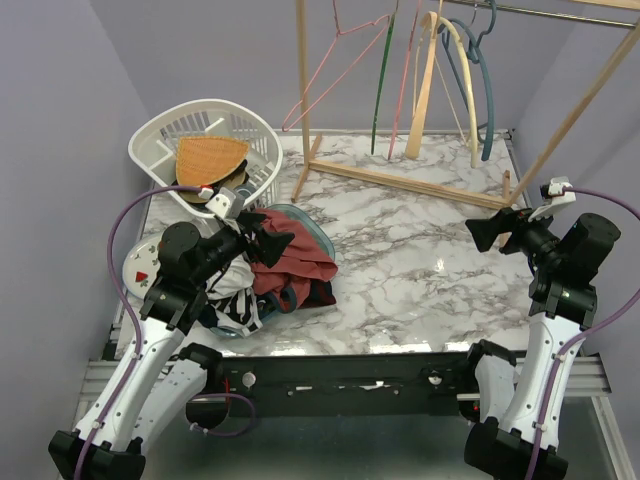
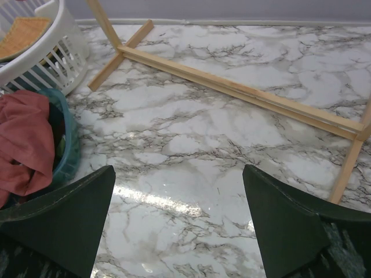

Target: Place the tank top on the hanger

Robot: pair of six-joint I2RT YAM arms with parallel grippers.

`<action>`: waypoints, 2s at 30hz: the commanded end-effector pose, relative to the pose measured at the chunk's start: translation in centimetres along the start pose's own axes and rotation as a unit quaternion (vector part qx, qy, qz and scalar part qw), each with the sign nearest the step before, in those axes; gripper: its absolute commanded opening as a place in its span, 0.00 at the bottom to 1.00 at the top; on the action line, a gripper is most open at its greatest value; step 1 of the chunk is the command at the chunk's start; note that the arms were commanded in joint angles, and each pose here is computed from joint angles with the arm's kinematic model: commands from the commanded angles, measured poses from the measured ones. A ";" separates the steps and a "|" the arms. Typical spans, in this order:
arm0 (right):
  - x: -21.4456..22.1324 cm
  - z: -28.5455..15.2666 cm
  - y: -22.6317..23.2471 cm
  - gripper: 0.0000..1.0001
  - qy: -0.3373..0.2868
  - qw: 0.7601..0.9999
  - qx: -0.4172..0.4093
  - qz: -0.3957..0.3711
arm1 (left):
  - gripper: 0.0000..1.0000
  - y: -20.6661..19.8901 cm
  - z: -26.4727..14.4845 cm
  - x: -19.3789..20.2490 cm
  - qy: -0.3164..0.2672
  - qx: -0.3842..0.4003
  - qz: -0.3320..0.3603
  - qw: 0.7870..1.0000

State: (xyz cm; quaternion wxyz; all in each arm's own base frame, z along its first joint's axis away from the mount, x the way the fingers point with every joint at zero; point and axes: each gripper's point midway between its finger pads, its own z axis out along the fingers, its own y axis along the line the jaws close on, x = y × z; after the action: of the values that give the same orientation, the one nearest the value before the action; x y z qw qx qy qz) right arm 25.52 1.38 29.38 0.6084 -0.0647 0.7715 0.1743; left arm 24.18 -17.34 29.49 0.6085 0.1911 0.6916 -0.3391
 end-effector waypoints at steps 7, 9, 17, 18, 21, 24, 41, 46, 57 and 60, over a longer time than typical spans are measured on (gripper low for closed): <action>-0.9 -0.3 0.5 1.00 -0.012 1.000 -0.007 -0.010 | 0.99 -0.2 -0.3 -0.9 -0.010 0.001 0.011 1.000; -0.9 -0.3 0.5 1.00 -0.012 1.000 -0.007 -0.011 | 0.99 -0.2 -0.3 -0.8 -0.009 0.000 0.011 1.000; -0.5 -0.2 1.3 1.00 -0.009 0.999 -0.035 -0.022 | 0.99 0.1 0.1 -0.6 -0.018 -0.007 -0.030 0.999; -0.4 -0.3 1.7 1.00 -0.009 0.998 -0.048 -0.027 | 0.99 0.0 0.2 -0.4 -0.015 -0.005 -0.036 0.999; 0.4 -0.7 3.8 1.00 -0.006 0.992 -0.115 -0.060 | 0.99 -0.1 0.4 -0.4 -0.008 0.003 -0.021 1.000; 1.1 -1.1 5.4 1.00 -0.010 0.982 -0.167 -0.089 | 0.99 0.4 0.4 -0.3 0.009 -0.021 -0.046 0.999; 3.5 -0.7 6.0 1.00 -0.003 0.970 -0.198 -0.141 | 0.99 -2.0 4.6 5.1 0.161 -0.237 0.024 0.958; 3.7 -0.4 5.5 1.00 0.003 0.973 -0.187 -0.139 | 0.99 -0.5 5.7 7.1 0.168 -0.280 0.039 0.944; 4.1 -0.3 5.4 1.00 0.008 0.972 -0.191 -0.135 | 0.94 4.7 7.4 10.9 0.169 -0.385 0.003 0.908; 4.1 -0.2 5.4 1.00 0.008 0.972 -0.191 -0.133 | 0.90 5.8 7.7 11.0 0.162 -0.405 -0.012 0.900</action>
State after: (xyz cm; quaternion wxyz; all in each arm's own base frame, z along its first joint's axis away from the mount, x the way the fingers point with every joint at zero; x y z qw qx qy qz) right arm 22.85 6.41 27.18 0.6040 -0.2797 0.7122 0.2228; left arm 29.49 -21.47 16.81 0.4887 0.0497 0.8710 -0.0096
